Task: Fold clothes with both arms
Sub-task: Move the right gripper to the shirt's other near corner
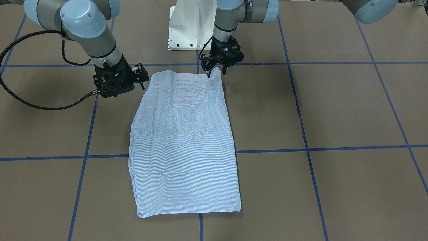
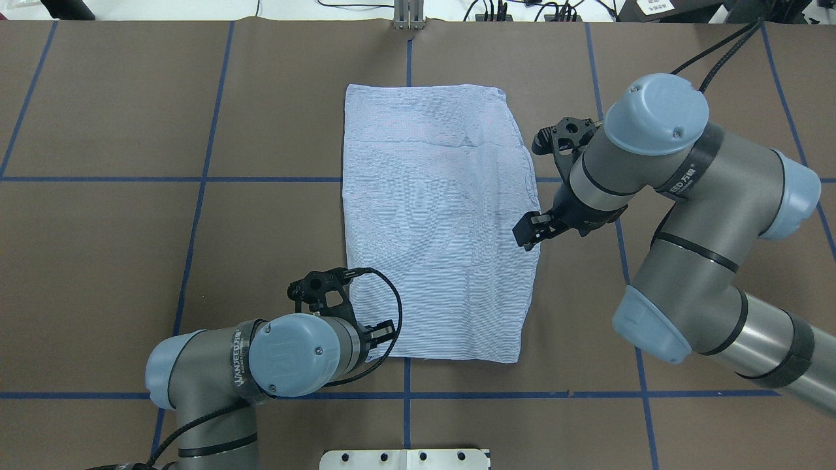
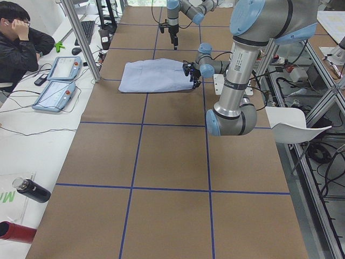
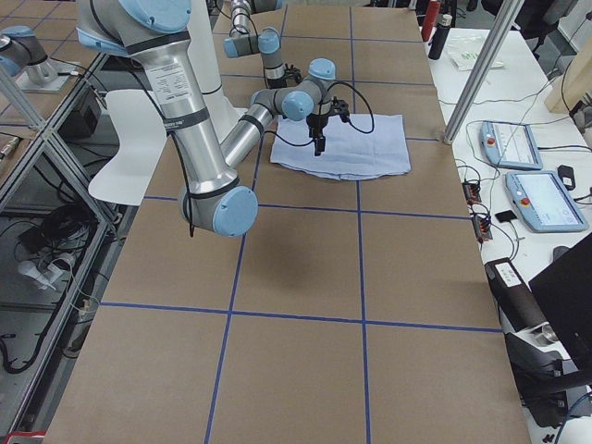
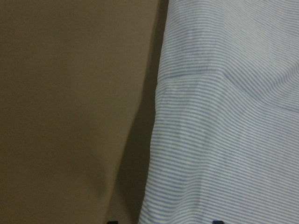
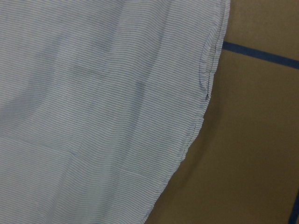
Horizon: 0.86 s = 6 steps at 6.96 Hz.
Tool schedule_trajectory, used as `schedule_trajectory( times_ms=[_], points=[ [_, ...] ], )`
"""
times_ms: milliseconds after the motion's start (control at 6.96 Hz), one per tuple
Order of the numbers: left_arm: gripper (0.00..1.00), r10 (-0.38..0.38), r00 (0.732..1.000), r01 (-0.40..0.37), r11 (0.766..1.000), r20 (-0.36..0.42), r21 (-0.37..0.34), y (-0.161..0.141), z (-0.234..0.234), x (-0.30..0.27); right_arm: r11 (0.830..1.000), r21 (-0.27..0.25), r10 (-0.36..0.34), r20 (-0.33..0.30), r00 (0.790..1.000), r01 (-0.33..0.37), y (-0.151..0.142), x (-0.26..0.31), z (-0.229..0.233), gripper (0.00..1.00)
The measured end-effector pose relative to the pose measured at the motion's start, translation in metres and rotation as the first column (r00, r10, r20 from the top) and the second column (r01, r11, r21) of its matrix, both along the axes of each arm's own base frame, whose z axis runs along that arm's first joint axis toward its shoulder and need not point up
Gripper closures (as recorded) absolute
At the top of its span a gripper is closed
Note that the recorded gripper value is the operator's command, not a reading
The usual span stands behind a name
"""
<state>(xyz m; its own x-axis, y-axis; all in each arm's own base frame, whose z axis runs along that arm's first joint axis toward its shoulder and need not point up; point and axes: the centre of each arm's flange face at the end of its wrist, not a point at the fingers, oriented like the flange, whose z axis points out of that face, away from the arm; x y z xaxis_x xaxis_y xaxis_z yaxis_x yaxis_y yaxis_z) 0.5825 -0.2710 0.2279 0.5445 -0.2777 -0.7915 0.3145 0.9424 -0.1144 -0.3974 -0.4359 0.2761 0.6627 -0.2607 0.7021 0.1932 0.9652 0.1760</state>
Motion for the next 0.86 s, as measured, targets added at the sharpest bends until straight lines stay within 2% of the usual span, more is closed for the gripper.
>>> schedule_trajectory(
  times_ms=[144,575,719,863],
  points=[
    [1.0,-0.005,1.0,0.005,1.0,0.001,-0.004,-0.002,0.0,0.0,1.0,-0.005,-0.001,-0.005,1.0,0.001,-0.001,-0.002,0.003,0.0],
    [1.0,-0.021,1.0,0.021,1.0,-0.01,-0.007,-0.009,-0.004,-0.005,0.999,-0.031,0.016,-0.009,1.0,-0.016,0.0,-0.004,0.005,0.0],
    [1.0,-0.027,1.0,0.027,1.0,-0.013,-0.007,-0.013,-0.006,-0.008,0.996,-0.073,0.053,-0.006,0.999,-0.053,0.005,-0.007,0.002,0.0],
    [1.0,-0.032,0.999,0.032,0.999,-0.014,-0.007,-0.016,-0.006,-0.01,0.984,-0.143,0.109,0.0,0.994,-0.108,0.015,-0.017,-0.005,0.0]
  ],
)
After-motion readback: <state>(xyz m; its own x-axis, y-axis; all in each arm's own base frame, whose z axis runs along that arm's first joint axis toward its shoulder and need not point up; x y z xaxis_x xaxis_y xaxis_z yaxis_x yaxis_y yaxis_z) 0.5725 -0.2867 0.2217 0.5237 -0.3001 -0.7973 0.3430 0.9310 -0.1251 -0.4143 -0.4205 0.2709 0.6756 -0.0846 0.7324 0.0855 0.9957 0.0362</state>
